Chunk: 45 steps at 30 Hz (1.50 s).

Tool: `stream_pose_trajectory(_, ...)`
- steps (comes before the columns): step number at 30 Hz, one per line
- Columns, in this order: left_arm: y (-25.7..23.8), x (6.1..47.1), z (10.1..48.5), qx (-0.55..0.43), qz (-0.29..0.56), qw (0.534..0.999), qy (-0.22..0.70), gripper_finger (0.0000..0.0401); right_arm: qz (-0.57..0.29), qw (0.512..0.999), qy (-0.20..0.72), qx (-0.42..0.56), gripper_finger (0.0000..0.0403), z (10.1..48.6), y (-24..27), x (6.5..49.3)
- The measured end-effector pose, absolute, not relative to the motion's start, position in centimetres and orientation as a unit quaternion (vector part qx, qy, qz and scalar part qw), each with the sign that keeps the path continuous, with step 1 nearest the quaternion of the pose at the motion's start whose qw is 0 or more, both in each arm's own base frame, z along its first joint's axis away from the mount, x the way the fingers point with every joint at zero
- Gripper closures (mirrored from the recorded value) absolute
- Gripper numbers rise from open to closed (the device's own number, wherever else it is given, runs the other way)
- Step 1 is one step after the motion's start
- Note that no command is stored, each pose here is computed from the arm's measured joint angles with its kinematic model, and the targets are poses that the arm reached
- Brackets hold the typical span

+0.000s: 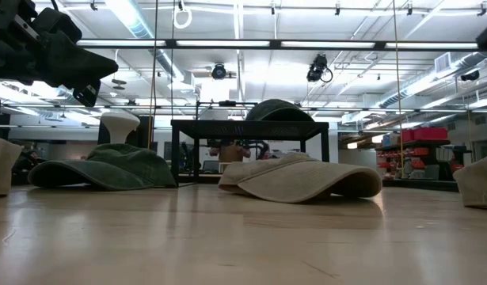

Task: Pick & Place hat
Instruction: Move the bottom right brown cap to the right side of the bottom left brown cap

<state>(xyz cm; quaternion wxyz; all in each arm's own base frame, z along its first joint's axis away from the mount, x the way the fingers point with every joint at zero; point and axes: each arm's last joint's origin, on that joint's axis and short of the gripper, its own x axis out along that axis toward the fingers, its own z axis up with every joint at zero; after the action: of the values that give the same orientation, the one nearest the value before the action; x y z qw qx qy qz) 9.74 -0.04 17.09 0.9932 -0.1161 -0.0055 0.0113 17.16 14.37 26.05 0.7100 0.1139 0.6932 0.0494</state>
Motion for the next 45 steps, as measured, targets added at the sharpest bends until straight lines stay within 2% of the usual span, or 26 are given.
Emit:
stream_pose_trajectory(10,0.0,9.7,17.1,-0.116,0.011,0.993,-0.006,0.0362,-0.029,0.706,0.678,0.205,0.0199,26.1,15.0,17.2)
stream_pose_trajectory(21,0.0,9.7,17.1,-0.116,0.011,0.993,-0.006,0.0362,-0.186,0.669,0.642,0.325,0.0199,25.7,15.9,16.7)
stream_pose_trajectory(37,0.0,9.7,17.1,-0.116,0.011,0.993,-0.006,0.0362,-0.310,0.598,0.650,0.351,0.0199,22.0,18.0,17.8)
stream_pose_trajectory(45,0.0,9.7,17.1,-0.116,0.011,0.993,-0.006,0.0362,-0.331,0.610,0.625,0.358,0.0199,21.9,18.9,16.9)
